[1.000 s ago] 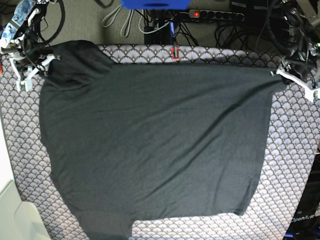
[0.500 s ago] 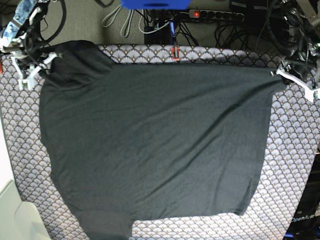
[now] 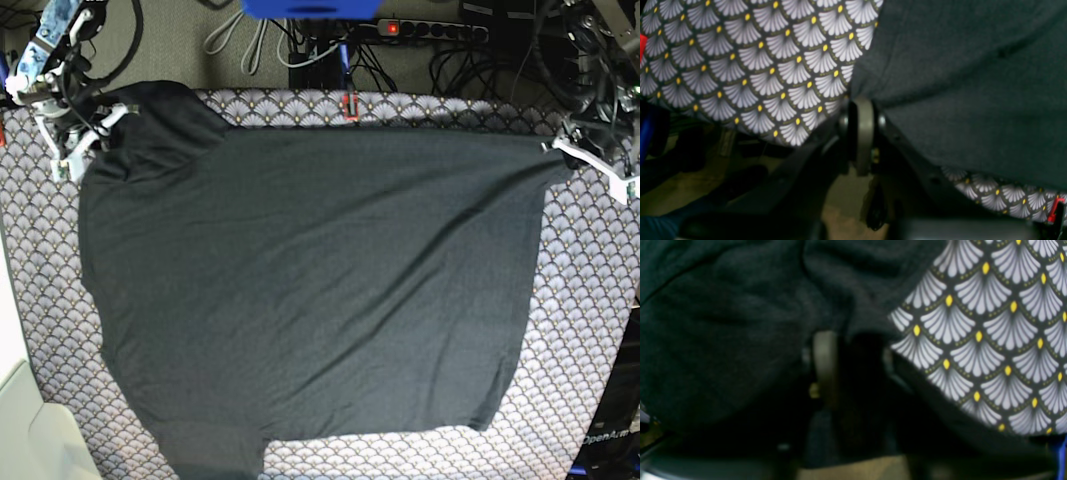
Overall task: Fold the T-shirt properly
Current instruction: 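Lift both shoulder corners and pull the shirt taut between grippers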
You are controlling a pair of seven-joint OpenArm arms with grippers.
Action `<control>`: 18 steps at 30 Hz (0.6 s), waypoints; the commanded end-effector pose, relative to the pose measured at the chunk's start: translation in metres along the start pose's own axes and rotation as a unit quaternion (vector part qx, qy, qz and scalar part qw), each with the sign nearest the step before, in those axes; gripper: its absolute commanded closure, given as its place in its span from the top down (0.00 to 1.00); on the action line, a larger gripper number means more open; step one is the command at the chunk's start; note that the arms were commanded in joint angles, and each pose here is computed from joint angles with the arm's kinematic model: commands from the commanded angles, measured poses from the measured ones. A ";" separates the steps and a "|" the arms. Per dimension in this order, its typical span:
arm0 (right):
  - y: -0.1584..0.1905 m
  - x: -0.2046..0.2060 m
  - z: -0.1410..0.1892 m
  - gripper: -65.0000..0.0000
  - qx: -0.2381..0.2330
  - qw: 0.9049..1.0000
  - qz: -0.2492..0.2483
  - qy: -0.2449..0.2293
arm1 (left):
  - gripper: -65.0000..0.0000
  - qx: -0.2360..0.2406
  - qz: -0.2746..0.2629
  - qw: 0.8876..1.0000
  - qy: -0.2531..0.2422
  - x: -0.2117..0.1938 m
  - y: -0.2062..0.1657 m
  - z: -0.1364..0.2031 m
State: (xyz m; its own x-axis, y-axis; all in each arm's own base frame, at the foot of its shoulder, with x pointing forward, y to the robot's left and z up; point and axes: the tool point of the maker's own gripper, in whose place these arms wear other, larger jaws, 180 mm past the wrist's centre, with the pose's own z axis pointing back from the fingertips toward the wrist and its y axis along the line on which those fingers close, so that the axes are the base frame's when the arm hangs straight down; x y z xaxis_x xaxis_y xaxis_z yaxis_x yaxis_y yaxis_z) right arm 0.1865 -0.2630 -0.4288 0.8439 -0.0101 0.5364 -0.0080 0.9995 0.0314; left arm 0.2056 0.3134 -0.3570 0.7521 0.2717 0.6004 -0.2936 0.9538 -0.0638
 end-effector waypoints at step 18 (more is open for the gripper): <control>-0.002 0.068 0.046 0.00 -0.045 0.992 0.067 -0.092 | 0.01 0.004 -0.011 0.999 -0.034 0.025 0.001 0.007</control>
State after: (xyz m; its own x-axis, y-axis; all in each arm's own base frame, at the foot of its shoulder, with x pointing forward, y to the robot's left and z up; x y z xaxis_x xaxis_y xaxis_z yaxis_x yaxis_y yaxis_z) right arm 0.2121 -0.2658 -0.3651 0.7575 0.1073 0.6440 -0.0507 0.9931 -0.1059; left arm 0.2117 0.3152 -0.3506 0.7454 0.2632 0.6124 -0.2898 0.9553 -0.0578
